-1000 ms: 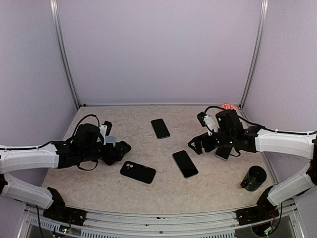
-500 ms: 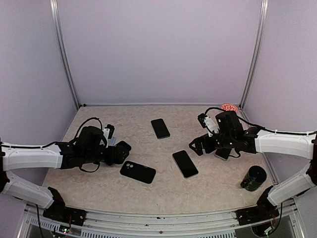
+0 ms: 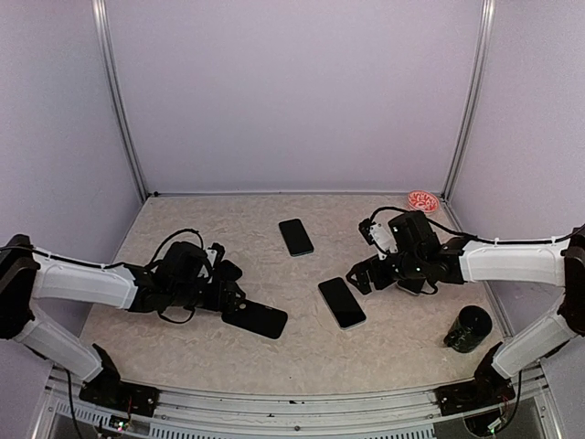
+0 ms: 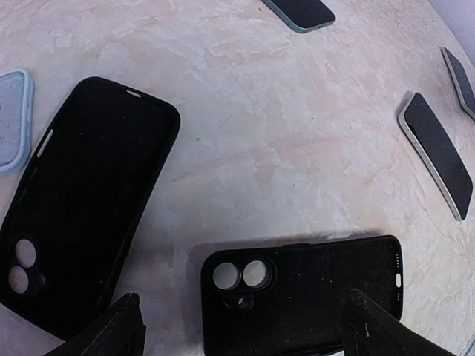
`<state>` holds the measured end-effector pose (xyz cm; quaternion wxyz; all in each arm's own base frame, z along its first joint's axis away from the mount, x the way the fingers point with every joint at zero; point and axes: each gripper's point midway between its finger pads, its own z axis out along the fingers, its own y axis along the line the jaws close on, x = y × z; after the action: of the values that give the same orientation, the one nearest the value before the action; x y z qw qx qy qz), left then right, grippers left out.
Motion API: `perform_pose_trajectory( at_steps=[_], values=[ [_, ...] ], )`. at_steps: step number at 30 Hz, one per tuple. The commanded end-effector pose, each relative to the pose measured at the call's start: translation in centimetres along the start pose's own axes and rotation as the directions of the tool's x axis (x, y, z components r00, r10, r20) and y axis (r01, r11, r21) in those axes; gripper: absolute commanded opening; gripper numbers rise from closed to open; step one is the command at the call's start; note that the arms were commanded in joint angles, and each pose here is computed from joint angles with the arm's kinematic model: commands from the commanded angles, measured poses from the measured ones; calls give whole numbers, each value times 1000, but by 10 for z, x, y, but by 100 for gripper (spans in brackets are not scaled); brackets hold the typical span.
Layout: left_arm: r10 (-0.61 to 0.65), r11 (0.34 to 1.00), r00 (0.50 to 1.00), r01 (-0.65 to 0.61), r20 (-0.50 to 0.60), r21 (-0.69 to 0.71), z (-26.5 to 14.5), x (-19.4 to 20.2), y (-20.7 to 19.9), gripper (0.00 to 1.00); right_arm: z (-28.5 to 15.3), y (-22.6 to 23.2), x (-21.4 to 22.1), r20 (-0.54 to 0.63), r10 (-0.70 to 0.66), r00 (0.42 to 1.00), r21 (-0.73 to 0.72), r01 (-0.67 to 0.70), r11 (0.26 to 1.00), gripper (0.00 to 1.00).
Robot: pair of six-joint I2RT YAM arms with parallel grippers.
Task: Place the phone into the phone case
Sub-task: Pick up the phone at the center of the board.
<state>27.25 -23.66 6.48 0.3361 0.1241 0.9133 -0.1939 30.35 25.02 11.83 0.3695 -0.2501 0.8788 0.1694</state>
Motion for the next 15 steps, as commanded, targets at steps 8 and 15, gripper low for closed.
perform_pose_trajectory(
  at_steps=[8, 15],
  values=[
    [15, 997, 1000, -17, 25, 78, 9, -4, -22, 95, 32, 21, 35, -125, -48, 991, 37, 53, 998, 100],
    [22, 996, 998, -27, 59, 86, 7, -13, -29, 99, 41, 26, 52, -181, -45, 982, 66, 58, 996, 100]
  ],
)
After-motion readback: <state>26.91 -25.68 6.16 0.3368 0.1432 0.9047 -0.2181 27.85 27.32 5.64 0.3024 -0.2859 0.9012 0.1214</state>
